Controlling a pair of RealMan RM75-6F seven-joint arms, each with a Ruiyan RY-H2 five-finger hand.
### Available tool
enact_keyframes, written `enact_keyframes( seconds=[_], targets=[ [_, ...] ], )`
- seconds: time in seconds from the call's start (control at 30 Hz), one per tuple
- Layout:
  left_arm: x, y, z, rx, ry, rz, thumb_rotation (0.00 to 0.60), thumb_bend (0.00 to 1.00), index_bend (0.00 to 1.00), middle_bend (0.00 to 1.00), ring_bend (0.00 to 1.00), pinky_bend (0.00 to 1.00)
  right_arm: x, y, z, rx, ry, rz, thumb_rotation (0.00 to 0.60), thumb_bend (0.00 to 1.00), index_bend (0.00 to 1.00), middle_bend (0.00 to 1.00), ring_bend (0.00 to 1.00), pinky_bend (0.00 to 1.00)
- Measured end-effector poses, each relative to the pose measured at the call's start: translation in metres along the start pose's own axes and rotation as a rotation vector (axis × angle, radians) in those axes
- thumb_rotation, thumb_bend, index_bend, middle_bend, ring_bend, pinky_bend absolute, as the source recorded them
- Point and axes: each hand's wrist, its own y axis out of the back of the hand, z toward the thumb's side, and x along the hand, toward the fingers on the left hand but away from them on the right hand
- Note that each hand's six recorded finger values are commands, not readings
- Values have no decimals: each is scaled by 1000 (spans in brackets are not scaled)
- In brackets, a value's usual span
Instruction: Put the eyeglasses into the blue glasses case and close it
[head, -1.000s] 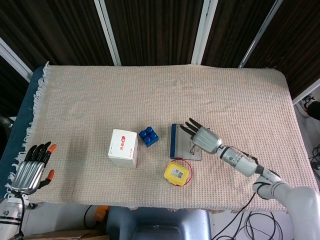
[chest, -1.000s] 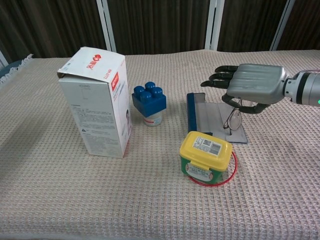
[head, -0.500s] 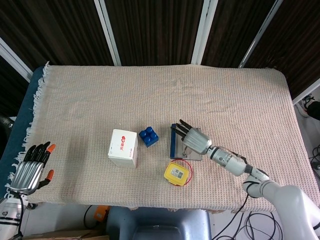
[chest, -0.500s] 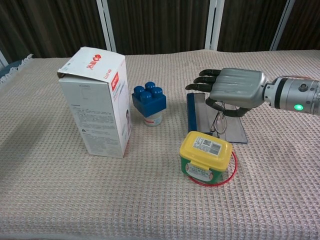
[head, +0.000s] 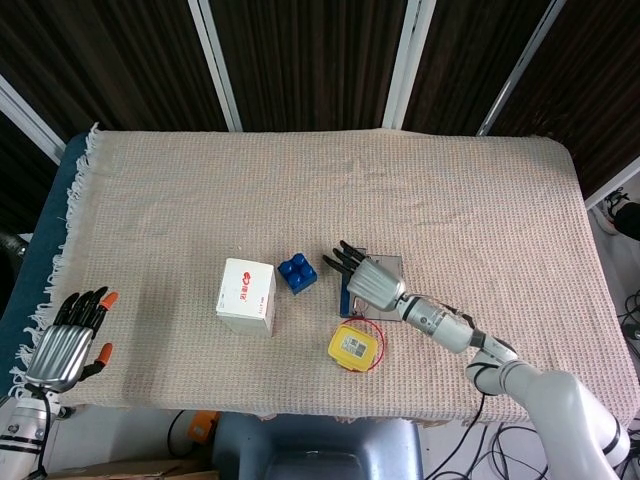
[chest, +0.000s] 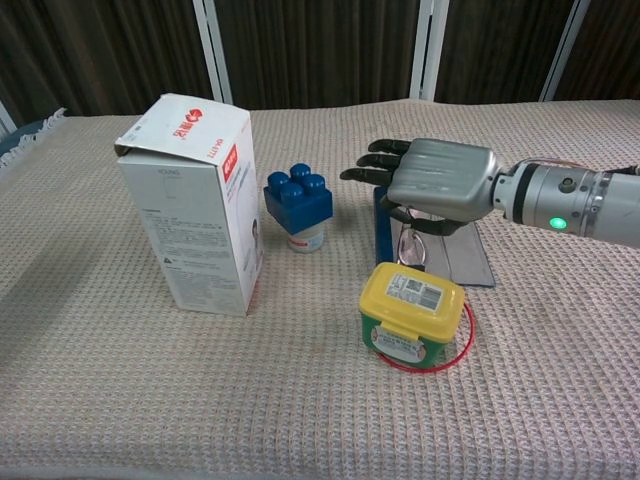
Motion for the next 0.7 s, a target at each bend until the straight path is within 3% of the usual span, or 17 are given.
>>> enact_keyframes(
  seconds=[0.33, 0.53, 0.7],
  targets=[
    [-1, 1, 0, -1, 0, 5, 600, 417, 0, 0, 0, 15, -7, 6, 3, -9, -18, -36, 600, 310, 511, 14, 0, 0],
    [-3, 3, -1, -3, 0, 10, 600, 417, 0, 0, 0, 15, 0, 12, -3, -39, -46, -81, 600, 254, 451, 14, 0, 0],
    [-5, 3, 0, -2, -4, 15, 600, 418, 0, 0, 0, 14, 26, 10, -24, -47, -93, -115, 600, 252, 462, 13, 0, 0]
  ],
)
